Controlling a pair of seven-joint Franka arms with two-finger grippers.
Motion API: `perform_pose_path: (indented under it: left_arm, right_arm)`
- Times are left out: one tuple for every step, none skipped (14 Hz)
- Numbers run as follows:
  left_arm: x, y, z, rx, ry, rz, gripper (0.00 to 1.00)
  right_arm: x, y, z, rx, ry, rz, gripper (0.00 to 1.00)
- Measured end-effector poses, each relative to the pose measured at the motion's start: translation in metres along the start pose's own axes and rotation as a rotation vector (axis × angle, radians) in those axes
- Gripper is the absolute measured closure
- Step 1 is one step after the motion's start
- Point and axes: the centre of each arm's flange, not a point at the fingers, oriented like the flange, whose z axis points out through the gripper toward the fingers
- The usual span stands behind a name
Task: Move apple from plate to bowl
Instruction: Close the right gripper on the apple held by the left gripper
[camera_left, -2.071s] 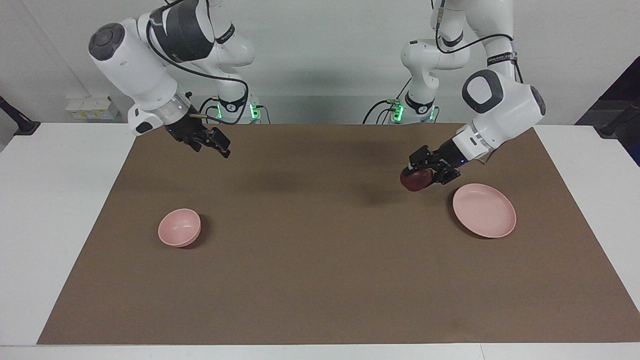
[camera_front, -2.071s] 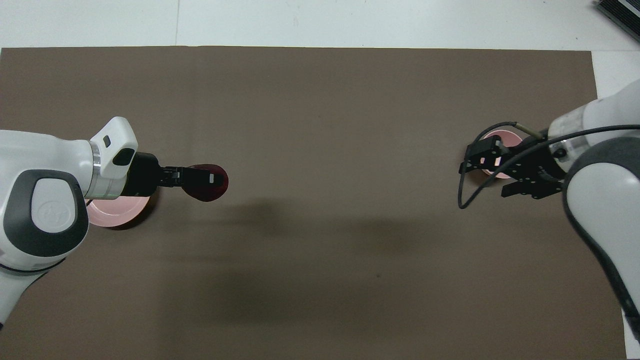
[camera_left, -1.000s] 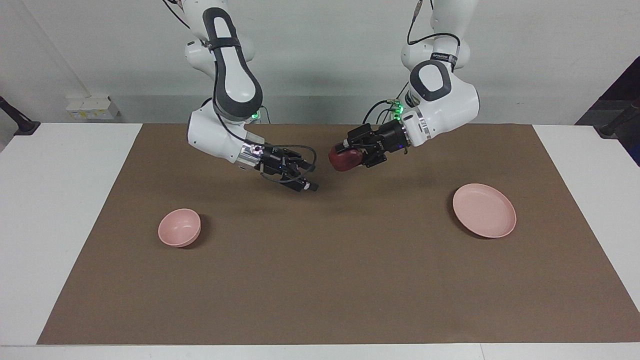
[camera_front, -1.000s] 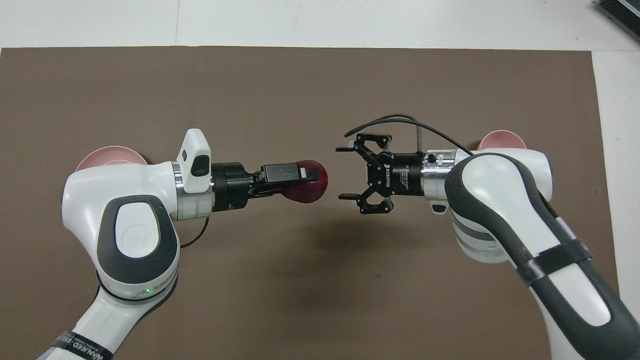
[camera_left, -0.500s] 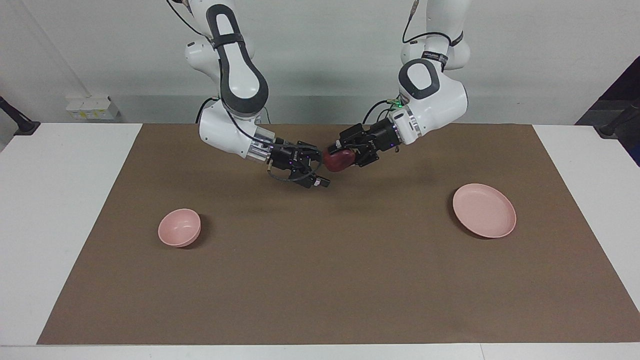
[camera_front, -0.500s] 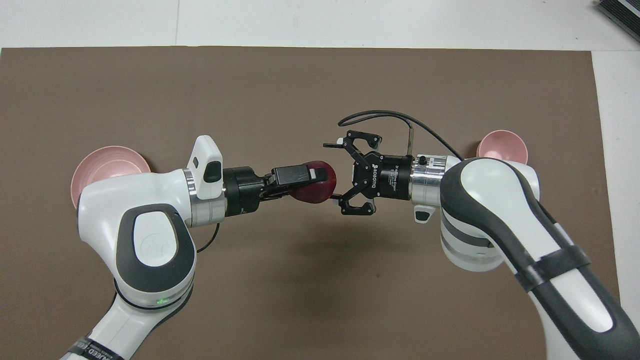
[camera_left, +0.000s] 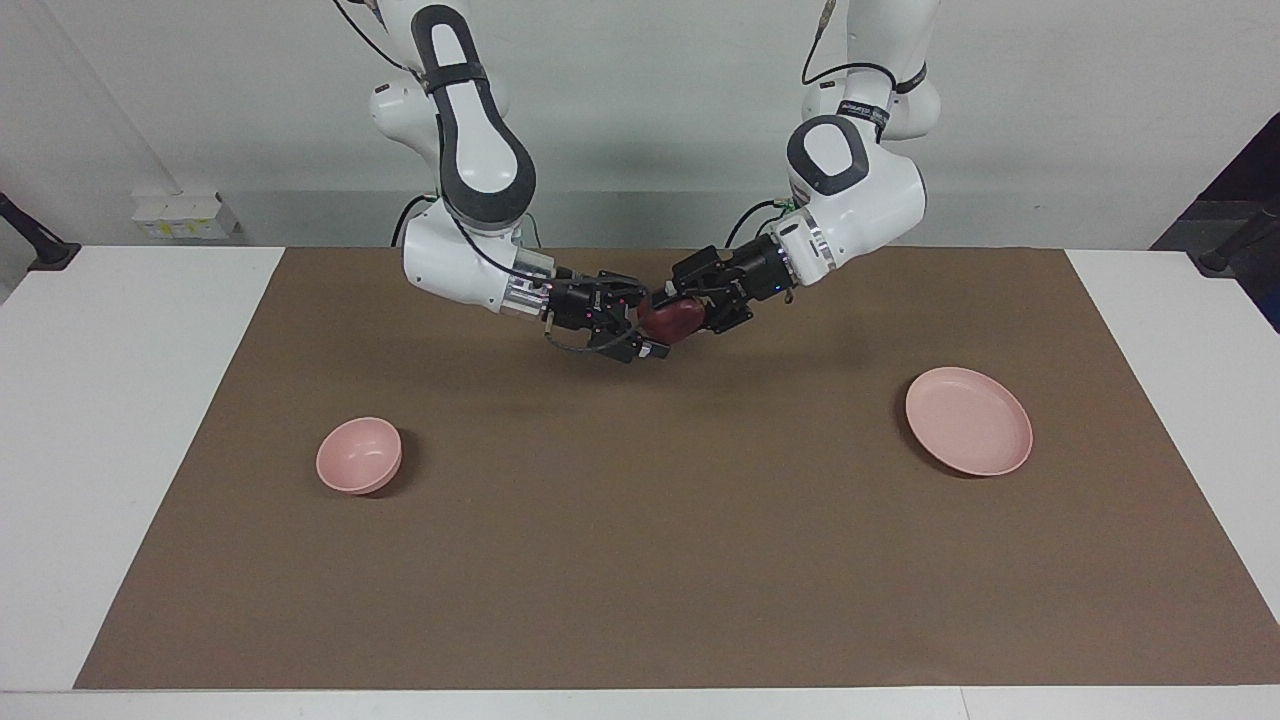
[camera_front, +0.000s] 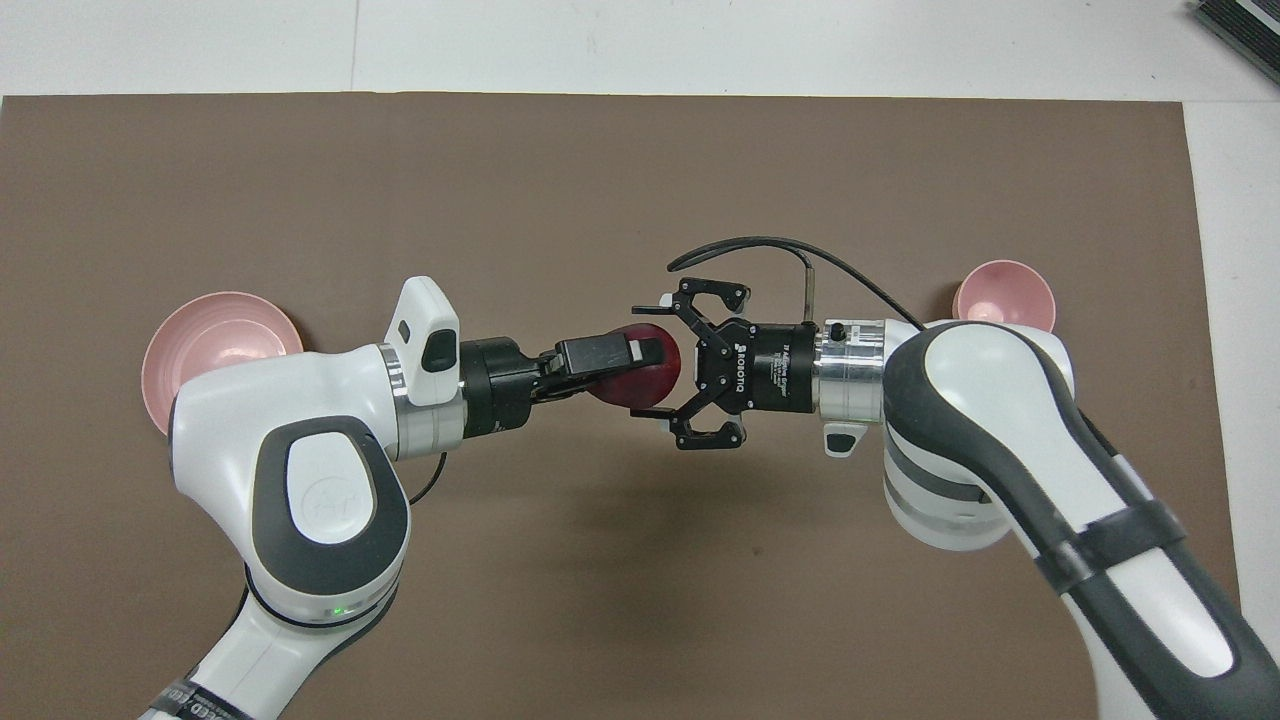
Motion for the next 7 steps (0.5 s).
perform_pose_path:
  left_arm:
    - [-0.0013,0.0007,0.0013,0.0,-0.003,0.002,0.17]
    - [-0.0024,0.0012,0.0024,0.0,-0.005,0.003,0.17]
    - [-0.0023,0.0015,0.0023,0.0,-0.003,0.003,0.17]
    - [-0.0023,0.0015,0.0023,0.001,-0.003,0.004,0.17]
    - [-0.0024,0.0015,0.0024,0.001,-0.004,0.004,0.17]
    - [-0.0025,0.0016,0.0025,0.001,-0.004,0.004,0.17]
    - [-0.0026,0.0016,0.0025,0.0,-0.004,0.004,0.17]
  right_arm:
    - [-0.0001,0.0009,0.0,-0.002,-0.001,0.001,0.01]
    - [-0.0007,0.0008,-0.0003,-0.002,-0.002,-0.001,0.04]
    - [-0.001,0.0012,-0.0005,-0.004,0.0,-0.003,0.17]
    - [-0.001,0.0011,-0.0007,-0.005,0.001,-0.003,0.24]
    - [-0.0011,0.0011,-0.0007,-0.005,0.002,-0.004,0.24]
    - [-0.0012,0.0011,-0.0009,-0.006,0.002,-0.005,0.24]
    - [-0.0012,0.0011,-0.001,-0.006,0.003,-0.006,0.24]
